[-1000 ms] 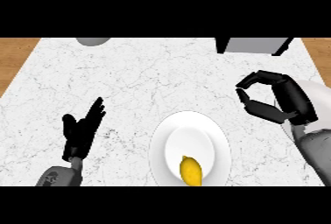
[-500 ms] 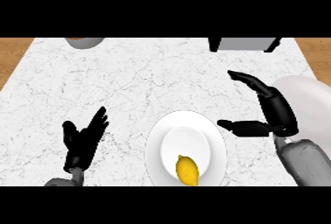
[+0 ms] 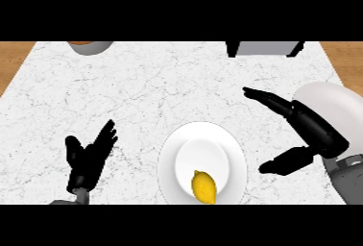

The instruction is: Pick the lemon from the plate and place it in the plate

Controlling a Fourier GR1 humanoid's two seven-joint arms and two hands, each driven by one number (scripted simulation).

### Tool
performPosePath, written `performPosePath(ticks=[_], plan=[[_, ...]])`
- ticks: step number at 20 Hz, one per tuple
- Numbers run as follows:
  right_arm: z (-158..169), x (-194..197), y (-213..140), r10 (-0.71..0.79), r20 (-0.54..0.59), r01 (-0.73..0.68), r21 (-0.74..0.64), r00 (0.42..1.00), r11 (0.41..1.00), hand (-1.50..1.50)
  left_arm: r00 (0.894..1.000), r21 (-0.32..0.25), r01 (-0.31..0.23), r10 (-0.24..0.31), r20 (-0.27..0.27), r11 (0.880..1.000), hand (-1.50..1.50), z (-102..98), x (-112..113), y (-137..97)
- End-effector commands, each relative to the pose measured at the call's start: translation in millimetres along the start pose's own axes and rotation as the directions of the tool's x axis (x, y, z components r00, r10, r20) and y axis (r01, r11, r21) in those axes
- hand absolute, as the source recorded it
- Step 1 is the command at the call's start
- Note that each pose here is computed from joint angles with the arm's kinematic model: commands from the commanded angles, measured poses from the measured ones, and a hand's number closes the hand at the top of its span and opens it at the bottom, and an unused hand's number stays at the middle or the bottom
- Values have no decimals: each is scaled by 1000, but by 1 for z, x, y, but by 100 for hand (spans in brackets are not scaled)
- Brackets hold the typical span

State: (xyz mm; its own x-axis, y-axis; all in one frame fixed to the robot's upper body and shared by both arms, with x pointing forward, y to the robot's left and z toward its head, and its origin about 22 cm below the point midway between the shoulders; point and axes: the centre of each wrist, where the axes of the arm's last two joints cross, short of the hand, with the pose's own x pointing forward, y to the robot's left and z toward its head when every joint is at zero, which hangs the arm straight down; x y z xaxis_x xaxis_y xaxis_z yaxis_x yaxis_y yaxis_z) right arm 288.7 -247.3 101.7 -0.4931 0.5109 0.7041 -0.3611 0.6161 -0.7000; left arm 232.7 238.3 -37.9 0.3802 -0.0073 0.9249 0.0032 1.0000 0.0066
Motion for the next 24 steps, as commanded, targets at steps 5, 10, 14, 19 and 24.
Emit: performPosePath(ticks=[5, 10, 14, 19, 24], plan=[[2, 53, 34, 223, -84, -201, 210, 971, 957, -150, 1000, 17, 4, -5, 19, 1000, 0, -3, 4, 9], [-15, 76, 75, 265, -115, -228, 260, 957, 938, -150, 1000, 10, 1, -1, 2, 1000, 0, 1, 5, -3], [-29, 69, 101, 303, -156, -255, 265, 940, 930, -150, 1000, 6, 13, -13, 4, 1000, 0, -3, 16, -3], [-15, 76, 121, 329, -202, -252, 331, 923, 909, -150, 1000, -6, 2, -2, 5, 1000, 0, 20, -9, 2], [-16, 86, 149, 303, -197, -215, 370, 933, 904, -150, 1000, 20, 4, -4, 18, 1000, 0, -1, 3, -10]])
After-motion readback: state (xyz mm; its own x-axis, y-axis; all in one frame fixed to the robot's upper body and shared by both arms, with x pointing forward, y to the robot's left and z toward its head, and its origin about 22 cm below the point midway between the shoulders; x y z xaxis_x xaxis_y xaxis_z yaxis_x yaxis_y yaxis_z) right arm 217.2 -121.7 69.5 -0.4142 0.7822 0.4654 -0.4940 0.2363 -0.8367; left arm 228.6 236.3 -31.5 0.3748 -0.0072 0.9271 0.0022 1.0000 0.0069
